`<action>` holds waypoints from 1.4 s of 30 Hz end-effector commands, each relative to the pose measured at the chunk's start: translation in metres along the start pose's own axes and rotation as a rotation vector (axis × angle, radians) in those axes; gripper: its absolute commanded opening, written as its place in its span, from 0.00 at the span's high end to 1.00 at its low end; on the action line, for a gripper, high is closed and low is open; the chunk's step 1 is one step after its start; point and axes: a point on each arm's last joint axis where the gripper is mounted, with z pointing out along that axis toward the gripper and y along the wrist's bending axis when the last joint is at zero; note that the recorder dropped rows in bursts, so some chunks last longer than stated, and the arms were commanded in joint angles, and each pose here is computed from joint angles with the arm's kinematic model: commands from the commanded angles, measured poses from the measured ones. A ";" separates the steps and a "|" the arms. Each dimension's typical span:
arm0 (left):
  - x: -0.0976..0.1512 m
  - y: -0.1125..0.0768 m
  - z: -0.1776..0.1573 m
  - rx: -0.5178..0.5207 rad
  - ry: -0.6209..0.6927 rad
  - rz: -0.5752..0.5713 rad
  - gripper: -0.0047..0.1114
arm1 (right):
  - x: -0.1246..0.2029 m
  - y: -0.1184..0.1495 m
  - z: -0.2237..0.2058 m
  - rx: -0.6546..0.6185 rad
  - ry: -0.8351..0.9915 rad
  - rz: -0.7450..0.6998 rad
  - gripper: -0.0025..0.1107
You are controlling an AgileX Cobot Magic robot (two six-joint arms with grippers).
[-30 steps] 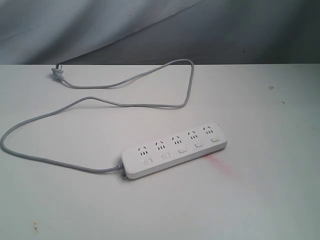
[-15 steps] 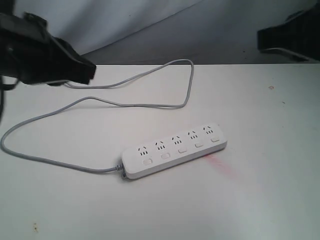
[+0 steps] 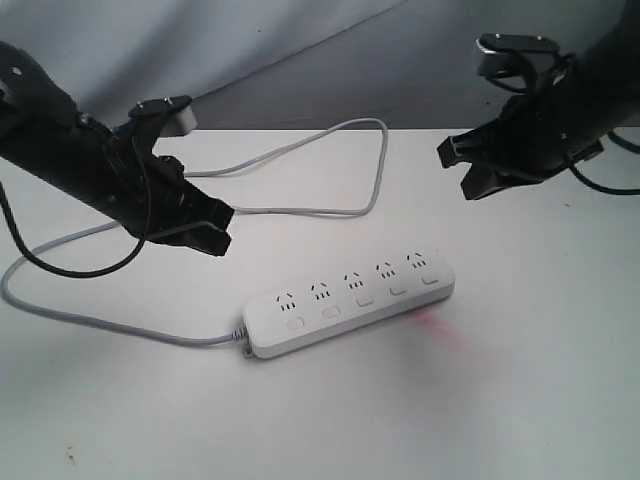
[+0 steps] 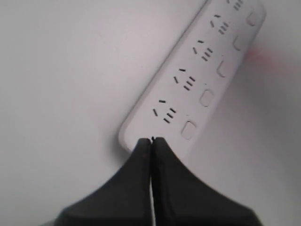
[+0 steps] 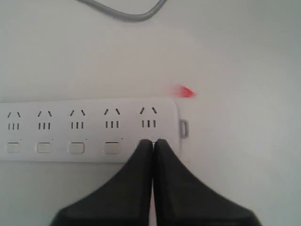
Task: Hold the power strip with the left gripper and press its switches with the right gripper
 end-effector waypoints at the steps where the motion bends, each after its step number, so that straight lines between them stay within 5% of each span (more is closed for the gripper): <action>1: -0.002 0.007 0.014 -0.011 -0.004 0.183 0.96 | -0.007 -0.004 0.023 -0.089 0.056 0.001 0.98; 7: -0.001 0.011 0.021 -0.016 0.013 0.387 0.96 | -0.006 -0.011 0.043 -0.101 0.115 -0.002 0.98; 14: 0.002 -0.018 0.034 0.071 0.009 0.550 0.96 | -0.006 -0.009 0.043 -0.115 0.113 0.010 0.98; 21: 0.013 -0.035 0.064 0.002 0.144 0.700 0.96 | -0.005 -0.008 0.043 -0.128 0.128 0.014 0.98; 26: 0.020 -0.026 0.078 -0.067 0.235 0.712 0.96 | -0.005 -0.008 0.043 -0.131 0.129 0.016 0.98; 42: 0.021 -0.024 0.083 -0.064 0.231 0.691 0.96 | -0.001 -0.013 0.067 -0.132 0.163 0.012 0.98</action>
